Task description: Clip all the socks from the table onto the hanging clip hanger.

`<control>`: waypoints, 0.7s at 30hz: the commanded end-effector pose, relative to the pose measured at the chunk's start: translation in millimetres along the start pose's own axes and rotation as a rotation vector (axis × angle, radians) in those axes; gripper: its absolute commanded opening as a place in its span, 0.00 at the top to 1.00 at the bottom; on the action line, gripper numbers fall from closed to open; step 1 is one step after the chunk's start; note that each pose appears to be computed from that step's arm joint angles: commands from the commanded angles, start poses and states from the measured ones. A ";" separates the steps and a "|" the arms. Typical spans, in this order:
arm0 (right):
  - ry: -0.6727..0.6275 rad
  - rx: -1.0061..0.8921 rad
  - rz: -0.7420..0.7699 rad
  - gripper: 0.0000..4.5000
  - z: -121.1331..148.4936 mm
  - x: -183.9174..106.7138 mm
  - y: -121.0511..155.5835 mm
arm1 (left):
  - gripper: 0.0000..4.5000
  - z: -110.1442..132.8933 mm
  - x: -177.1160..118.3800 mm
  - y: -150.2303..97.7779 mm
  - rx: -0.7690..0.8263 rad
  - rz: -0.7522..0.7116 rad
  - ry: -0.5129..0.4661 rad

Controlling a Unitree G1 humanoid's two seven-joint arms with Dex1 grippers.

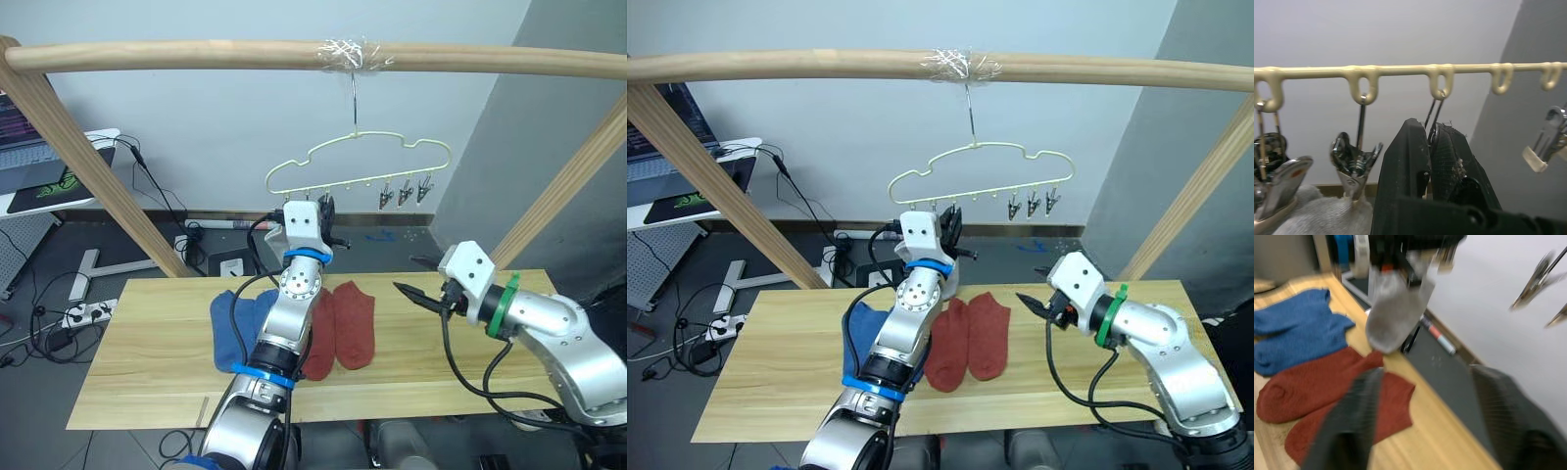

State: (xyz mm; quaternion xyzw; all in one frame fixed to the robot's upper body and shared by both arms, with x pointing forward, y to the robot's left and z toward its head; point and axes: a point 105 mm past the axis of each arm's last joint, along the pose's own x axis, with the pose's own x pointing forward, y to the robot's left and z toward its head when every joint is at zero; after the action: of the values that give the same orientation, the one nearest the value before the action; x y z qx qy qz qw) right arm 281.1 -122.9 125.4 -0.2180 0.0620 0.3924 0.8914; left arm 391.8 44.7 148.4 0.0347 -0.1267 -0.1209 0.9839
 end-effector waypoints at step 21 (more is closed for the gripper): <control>0.200 0.204 -0.120 0.00 -88.5 112.9 38.3 | 0.97 25.2 -1.9 3.2 -0.059 -0.158 -0.048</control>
State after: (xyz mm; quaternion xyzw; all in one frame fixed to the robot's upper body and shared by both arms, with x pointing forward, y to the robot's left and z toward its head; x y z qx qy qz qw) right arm 331.5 -66.3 0.4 -0.1596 0.1900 0.3075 0.9186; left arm 387.8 49.5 154.0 0.0141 -0.1127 -0.1949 0.9742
